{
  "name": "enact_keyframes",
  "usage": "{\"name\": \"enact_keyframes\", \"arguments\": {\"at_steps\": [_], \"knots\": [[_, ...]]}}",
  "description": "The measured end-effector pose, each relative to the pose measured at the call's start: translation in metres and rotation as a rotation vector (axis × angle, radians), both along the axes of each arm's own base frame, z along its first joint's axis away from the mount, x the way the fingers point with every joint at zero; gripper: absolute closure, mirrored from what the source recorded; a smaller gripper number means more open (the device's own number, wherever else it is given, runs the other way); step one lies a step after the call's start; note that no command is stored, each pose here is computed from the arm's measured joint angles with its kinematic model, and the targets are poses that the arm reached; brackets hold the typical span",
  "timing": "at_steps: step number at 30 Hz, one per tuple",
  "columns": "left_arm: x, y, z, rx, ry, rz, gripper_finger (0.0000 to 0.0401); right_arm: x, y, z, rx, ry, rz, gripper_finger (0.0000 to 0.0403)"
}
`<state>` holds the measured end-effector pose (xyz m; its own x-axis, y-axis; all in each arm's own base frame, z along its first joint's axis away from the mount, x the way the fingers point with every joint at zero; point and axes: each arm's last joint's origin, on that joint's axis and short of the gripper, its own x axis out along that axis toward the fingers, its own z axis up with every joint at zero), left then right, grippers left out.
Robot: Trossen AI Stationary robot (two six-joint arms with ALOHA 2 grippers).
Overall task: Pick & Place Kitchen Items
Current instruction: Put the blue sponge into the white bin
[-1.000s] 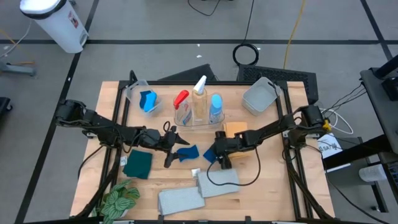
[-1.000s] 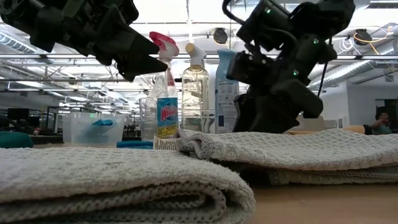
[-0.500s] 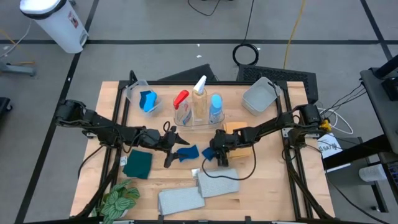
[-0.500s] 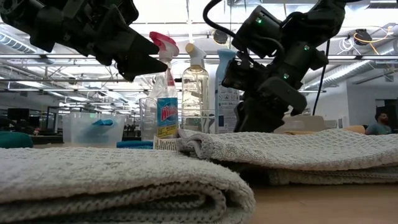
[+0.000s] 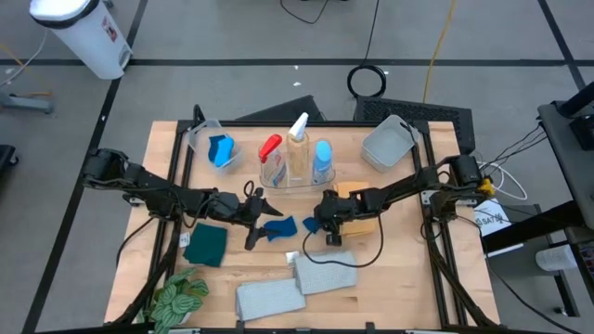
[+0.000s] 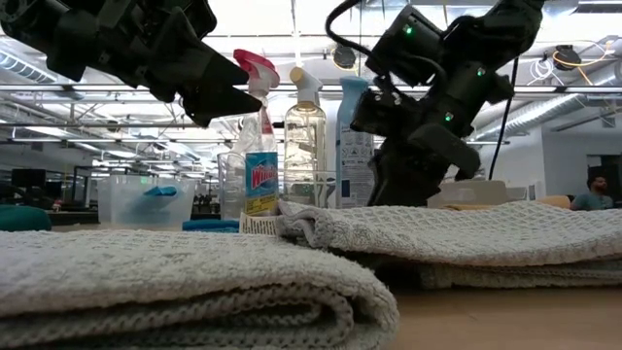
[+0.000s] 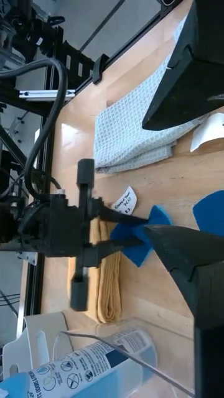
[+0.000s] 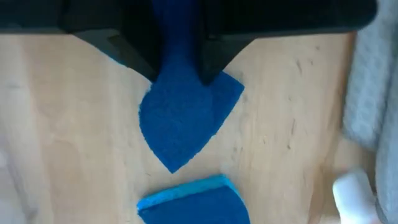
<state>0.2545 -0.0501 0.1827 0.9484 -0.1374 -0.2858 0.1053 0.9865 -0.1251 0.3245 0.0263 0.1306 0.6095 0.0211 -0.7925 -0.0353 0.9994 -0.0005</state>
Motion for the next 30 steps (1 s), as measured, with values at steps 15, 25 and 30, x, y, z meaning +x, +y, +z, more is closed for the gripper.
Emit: {"name": "enact_keyframes", "arguments": {"at_steps": [15,25,30], "knots": [[0.000,0.000,-0.001,-0.008,0.010,0.003,0.0135,-0.006,0.010,0.037,-0.269,-0.132,0.049,0.0382],[0.000,0.000,0.000,-0.025,0.001,0.008,0.0135,-0.004,0.018,0.046,-0.459,-0.203,0.049,0.0384],[0.000,0.000,0.000,-0.023,0.001,0.015,0.0135,-0.002,0.021,0.049,-0.489,-0.228,0.064,0.0384]]}}
